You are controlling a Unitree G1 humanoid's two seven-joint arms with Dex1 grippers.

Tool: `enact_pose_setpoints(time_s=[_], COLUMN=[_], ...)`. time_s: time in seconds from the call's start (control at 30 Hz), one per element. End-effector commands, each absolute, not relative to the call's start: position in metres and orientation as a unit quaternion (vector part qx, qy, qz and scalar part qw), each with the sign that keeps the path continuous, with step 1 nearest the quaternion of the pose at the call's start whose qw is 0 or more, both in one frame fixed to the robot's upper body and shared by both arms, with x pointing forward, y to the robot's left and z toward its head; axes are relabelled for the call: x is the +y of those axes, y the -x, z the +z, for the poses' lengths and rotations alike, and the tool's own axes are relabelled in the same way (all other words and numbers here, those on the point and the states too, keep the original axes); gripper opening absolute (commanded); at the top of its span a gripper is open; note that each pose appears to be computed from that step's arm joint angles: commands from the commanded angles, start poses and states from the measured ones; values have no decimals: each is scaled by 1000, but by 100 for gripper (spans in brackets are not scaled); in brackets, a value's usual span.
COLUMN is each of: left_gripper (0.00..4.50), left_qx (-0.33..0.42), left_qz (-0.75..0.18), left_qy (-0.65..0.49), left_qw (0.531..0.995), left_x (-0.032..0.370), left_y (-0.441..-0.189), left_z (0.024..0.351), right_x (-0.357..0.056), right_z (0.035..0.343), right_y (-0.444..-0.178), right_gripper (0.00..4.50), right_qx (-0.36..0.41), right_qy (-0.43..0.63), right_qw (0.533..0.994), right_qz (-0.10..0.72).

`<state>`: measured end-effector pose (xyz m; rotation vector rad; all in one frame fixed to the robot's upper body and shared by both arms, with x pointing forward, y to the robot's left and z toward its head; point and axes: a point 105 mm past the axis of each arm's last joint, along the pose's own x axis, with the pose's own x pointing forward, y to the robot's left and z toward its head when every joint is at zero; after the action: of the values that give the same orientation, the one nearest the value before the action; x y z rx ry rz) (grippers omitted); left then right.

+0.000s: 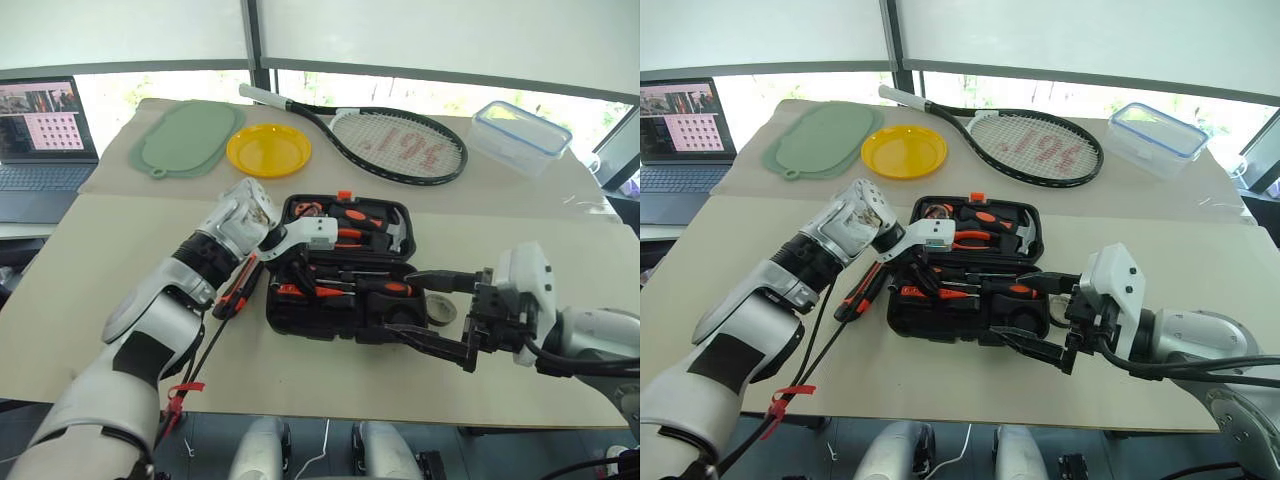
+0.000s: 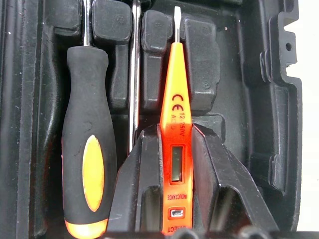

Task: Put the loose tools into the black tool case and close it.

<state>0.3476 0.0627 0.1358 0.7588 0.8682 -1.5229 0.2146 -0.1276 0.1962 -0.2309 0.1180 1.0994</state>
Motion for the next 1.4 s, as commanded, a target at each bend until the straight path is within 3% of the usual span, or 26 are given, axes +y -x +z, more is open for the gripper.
enact_pose_setpoints(time_s=[0.03,0.13,0.2,0.23,0.33,0.63,0.73,0.9,1.03,1.4], left_gripper=[39,39,139,157,265,265,195,17,8,8], left_qx=[372,368,362,357,344,252,175,105,35,72], left_qz=[-656,-658,-659,-659,-659,-690,-700,-692,-663,-653], left_qy=[-320,-319,-321,-321,-316,-291,-259,-179,-175,-214], left_qw=[573,574,576,578,590,614,642,691,727,723], left_x=[63,62,63,65,68,92,88,87,82,86], left_y=[-344,-344,-344,-344,-344,-326,-327,-326,-333,-338], left_z=[138,141,145,149,162,203,203,179,159,119], right_x=[-125,-124,-123,-123,-123,-125,-126,-129,-130,-128], right_z=[204,204,203,203,203,203,203,203,203,204], right_y=[-215,-215,-215,-215,-215,-214,-214,-216,-216,-217], right_gripper=[450,450,450,450,450,450,450,450,450,450], right_qx=[32,32,32,32,33,40,43,47,52,58], right_qy=[121,120,120,120,119,120,123,124,124,123], right_qw=[842,841,841,840,840,840,840,840,839,834], right_qz=[525,526,527,528,529,528,527,526,528,535])
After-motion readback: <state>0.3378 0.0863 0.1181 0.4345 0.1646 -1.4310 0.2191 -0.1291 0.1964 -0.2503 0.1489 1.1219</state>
